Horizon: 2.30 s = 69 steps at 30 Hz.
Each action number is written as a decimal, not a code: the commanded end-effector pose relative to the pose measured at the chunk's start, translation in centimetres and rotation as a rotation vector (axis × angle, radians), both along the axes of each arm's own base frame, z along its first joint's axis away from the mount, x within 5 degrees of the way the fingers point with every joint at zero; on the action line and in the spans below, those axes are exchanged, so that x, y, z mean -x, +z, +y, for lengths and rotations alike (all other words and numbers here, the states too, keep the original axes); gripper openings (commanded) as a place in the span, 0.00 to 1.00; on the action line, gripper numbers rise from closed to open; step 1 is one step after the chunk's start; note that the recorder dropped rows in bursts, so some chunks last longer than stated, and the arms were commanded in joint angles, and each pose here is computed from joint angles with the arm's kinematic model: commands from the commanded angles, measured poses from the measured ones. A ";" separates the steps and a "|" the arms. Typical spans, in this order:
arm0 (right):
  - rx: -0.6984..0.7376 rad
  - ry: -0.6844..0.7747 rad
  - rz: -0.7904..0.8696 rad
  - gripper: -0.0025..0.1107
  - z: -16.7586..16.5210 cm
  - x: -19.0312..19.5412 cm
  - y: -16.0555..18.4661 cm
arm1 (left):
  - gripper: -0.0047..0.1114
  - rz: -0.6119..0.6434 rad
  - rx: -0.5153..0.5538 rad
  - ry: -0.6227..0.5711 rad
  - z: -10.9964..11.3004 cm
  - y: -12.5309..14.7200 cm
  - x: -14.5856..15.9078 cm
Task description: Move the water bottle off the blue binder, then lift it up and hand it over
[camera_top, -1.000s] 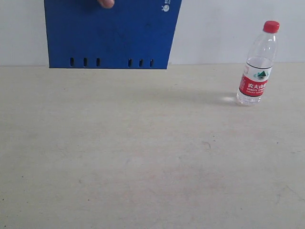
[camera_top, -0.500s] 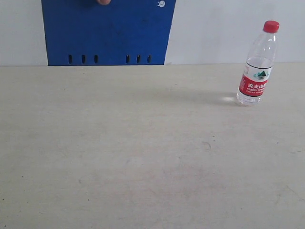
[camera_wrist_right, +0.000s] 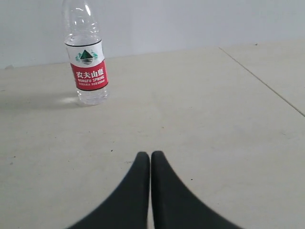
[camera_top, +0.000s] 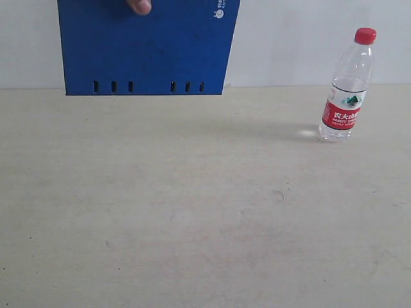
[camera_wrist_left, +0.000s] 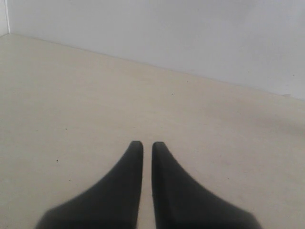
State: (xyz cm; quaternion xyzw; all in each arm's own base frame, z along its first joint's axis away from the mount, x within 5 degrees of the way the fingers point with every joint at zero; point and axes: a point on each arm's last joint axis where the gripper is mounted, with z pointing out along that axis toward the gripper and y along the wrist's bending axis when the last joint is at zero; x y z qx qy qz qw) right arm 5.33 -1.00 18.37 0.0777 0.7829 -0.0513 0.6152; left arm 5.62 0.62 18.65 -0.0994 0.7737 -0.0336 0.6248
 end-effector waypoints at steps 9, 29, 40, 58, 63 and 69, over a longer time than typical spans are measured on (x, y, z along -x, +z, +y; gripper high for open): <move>0.006 0.012 -0.004 0.02 0.1 0.0 0.0 | 0.10 -0.003 0.004 0.001 0.0 0.0 0.0; -0.013 0.013 -0.007 0.02 0.1 0.0 0.0 | 0.10 0.023 0.067 -0.067 -0.8 -0.2 0.0; -0.015 0.012 -0.006 0.02 0.1 0.0 0.0 | 0.10 0.025 -0.049 -0.095 -0.8 -0.2 0.0; -0.015 0.012 -0.006 0.02 0.1 0.0 0.0 | 0.10 0.014 -0.058 -0.096 -0.8 -0.1 0.0; -0.015 0.012 -0.006 0.02 0.1 0.0 0.0 | 0.10 0.014 -0.058 -0.096 -0.8 -0.1 0.0; -0.015 0.012 -0.006 0.02 0.1 0.0 0.0 | 0.10 0.014 -0.058 -0.096 -0.8 -0.1 0.0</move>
